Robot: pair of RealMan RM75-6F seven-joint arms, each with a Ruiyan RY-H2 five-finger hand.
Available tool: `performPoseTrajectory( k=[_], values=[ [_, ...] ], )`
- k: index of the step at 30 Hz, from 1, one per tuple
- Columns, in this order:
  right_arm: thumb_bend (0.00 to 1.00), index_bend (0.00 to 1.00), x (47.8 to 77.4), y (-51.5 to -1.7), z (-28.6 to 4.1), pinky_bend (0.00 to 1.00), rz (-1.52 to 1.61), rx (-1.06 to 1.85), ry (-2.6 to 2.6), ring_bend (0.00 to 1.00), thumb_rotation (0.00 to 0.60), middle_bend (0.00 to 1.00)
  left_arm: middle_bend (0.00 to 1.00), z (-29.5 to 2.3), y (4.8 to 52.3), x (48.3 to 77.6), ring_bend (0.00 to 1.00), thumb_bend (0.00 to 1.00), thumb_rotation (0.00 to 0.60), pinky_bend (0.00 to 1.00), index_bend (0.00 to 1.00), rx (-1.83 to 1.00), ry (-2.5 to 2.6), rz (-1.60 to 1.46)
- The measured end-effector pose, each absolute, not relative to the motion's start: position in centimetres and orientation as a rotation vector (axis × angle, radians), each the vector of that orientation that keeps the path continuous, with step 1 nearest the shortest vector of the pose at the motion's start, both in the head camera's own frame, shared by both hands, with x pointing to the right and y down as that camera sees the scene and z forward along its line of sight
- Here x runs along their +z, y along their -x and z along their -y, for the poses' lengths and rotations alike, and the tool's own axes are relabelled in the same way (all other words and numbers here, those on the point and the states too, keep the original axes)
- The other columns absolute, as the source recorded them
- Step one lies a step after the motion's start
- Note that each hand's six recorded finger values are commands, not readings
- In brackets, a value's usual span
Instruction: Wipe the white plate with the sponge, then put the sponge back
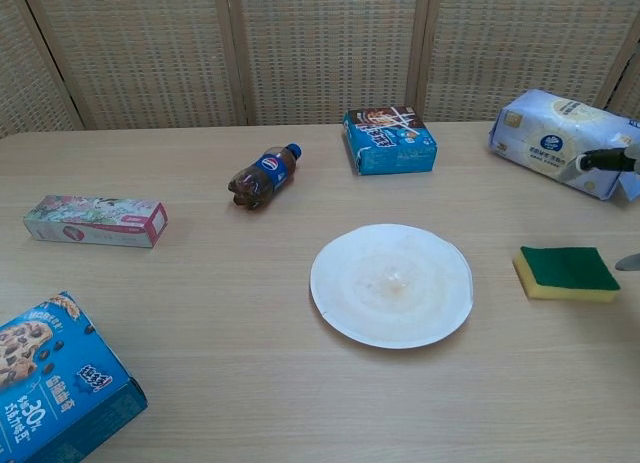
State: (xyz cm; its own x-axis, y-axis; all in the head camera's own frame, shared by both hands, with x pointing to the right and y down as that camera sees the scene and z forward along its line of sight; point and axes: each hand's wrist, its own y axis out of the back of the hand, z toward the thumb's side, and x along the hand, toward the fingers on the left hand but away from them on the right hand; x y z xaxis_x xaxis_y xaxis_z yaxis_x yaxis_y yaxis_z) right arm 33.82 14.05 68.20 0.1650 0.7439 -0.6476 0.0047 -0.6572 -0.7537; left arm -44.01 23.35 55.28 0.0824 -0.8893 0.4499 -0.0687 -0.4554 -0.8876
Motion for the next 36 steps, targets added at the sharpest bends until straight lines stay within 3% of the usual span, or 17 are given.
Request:
performPoseTrajectory(
  k=[5,13,20,28,31,36],
  values=[
    [0.08,0.25,71.4,-33.5,-13.7,0.17,0.639,1.609,1.794,0.12,0.600,0.21,0.00,-23.1,44.1,55.8,0.00,0.00,0.600,0.00,0.00,-1.477,1.651,-0.962],
    [0.08,0.27,74.2,-33.4,-14.8,0.23,0.542,1.651,1.768,0.13,0.600,0.23,0.00,-22.8,44.3,56.4,0.00,0.00,0.600,0.00,0.00,-1.508,1.658,-0.955],
    [0.09,0.28,74.8,-33.5,-14.7,0.31,0.539,1.655,1.751,0.16,0.600,0.25,0.00,-22.7,44.3,56.5,0.00,0.00,0.600,0.00,0.00,-1.518,1.664,-0.958],
    [0.21,0.45,75.4,-33.6,-14.5,0.61,0.542,1.642,1.707,0.37,0.600,0.49,0.00,-22.5,44.3,56.5,0.00,0.00,0.600,0.00,0.00,-1.520,1.667,-0.959],
    [0.28,0.47,75.6,-33.8,-14.3,0.66,0.542,1.634,1.689,0.40,0.600,0.53,0.00,-22.6,44.3,56.6,0.00,0.00,0.600,0.00,0.00,-1.522,1.671,-0.956],
    [0.30,0.49,75.4,-33.2,-13.8,0.67,0.556,1.582,1.681,0.42,0.600,0.55,0.00,-22.5,44.3,56.6,0.00,0.00,0.600,0.00,0.00,-1.523,1.672,-0.960]
  ],
)
